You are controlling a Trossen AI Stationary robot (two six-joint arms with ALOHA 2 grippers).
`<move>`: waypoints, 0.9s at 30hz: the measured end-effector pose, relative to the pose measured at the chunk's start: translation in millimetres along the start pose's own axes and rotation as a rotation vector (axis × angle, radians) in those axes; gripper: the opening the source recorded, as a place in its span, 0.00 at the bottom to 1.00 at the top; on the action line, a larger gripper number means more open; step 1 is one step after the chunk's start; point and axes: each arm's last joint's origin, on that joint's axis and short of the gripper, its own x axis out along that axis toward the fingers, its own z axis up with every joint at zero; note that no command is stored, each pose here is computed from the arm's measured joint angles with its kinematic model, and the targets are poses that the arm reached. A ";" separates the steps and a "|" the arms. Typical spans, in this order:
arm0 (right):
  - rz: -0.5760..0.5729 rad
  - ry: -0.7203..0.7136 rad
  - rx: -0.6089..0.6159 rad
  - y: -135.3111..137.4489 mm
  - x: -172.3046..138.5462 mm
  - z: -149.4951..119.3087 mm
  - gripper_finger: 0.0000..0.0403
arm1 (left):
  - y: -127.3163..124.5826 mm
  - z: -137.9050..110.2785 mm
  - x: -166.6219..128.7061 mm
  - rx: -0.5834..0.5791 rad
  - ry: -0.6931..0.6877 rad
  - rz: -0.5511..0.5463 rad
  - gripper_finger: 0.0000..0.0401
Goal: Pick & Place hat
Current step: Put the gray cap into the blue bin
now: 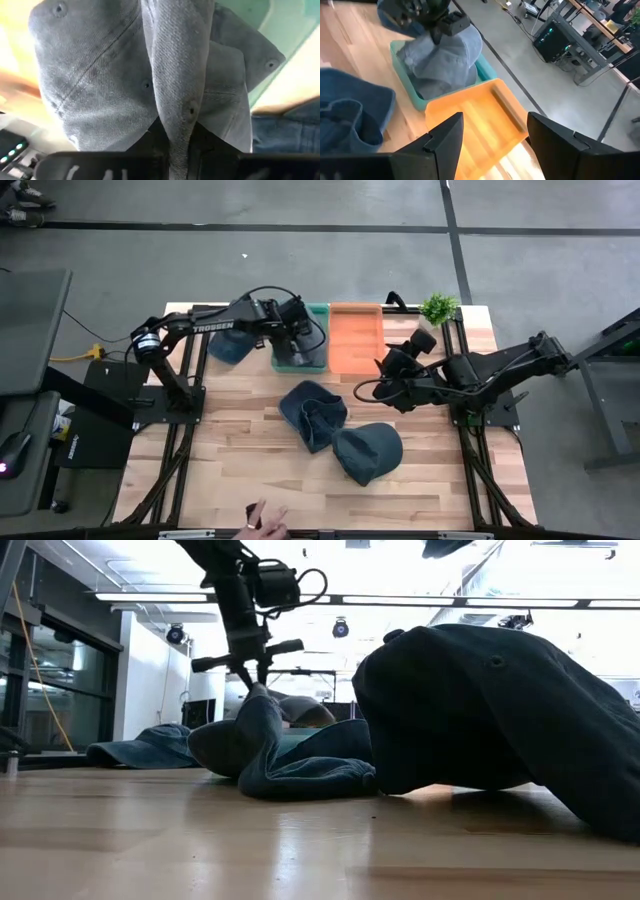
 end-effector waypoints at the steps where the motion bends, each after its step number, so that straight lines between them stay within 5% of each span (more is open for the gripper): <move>1: -0.004 0.006 -0.006 -0.8 0.6 -0.6 0.54 | -0.8 -2.4 0.5 -0.004 0.000 -0.002 0.02; 18: -0.022 0.080 -0.002 -9.8 11.1 -3.4 0.54 | 7.0 3.6 34.8 0.165 -0.044 -0.012 0.03; 27: -0.025 0.083 -0.007 -10.2 11.1 -3.8 0.54 | 14.5 3.7 34.2 0.118 -0.012 0.055 0.07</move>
